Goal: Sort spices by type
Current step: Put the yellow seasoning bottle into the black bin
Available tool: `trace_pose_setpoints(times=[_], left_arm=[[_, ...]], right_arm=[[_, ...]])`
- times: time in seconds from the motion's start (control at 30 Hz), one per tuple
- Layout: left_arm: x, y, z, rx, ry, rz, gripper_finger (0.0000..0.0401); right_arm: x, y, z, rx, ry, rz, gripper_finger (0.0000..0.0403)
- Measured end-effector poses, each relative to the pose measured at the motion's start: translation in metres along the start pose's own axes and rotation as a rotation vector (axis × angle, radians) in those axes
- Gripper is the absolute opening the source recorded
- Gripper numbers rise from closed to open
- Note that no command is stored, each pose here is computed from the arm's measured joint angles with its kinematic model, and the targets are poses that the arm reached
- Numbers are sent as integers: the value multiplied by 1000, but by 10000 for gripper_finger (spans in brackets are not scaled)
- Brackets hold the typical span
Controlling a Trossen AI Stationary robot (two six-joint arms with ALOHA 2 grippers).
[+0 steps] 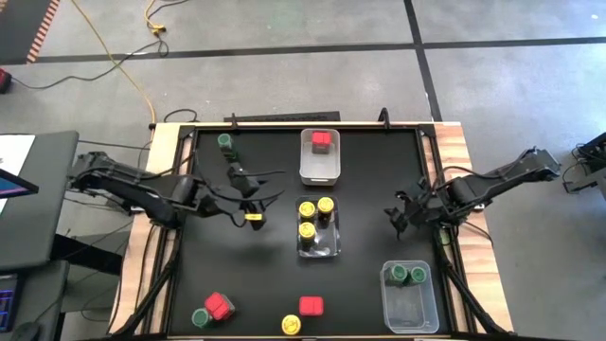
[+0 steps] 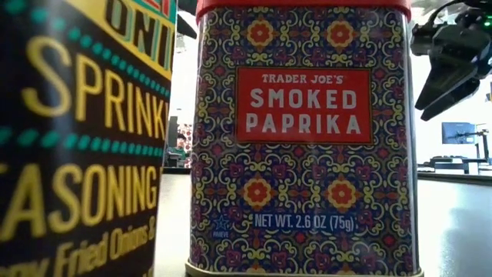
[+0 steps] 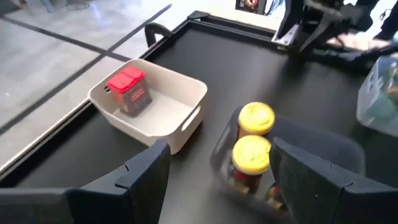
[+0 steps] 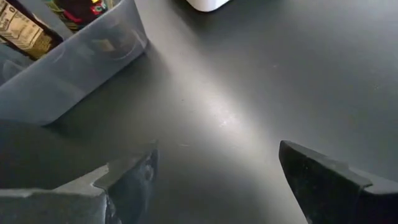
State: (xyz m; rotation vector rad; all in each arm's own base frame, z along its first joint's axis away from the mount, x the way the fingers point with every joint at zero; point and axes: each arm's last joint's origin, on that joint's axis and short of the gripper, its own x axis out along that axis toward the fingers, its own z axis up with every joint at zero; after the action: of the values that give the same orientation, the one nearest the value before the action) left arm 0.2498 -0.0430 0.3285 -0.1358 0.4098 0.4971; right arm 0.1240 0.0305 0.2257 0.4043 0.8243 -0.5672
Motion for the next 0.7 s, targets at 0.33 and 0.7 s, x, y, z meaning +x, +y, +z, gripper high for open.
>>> trace_pose_setpoints(times=[0.33,0.7], left_arm=[[7,-62,43,57,123,-105,260],[0,-173,45,279,211,-232,260]], right_arm=[[0,-1,-1,-4,6,-4,356],[0,-1,-1,-17,8,-6,356]])
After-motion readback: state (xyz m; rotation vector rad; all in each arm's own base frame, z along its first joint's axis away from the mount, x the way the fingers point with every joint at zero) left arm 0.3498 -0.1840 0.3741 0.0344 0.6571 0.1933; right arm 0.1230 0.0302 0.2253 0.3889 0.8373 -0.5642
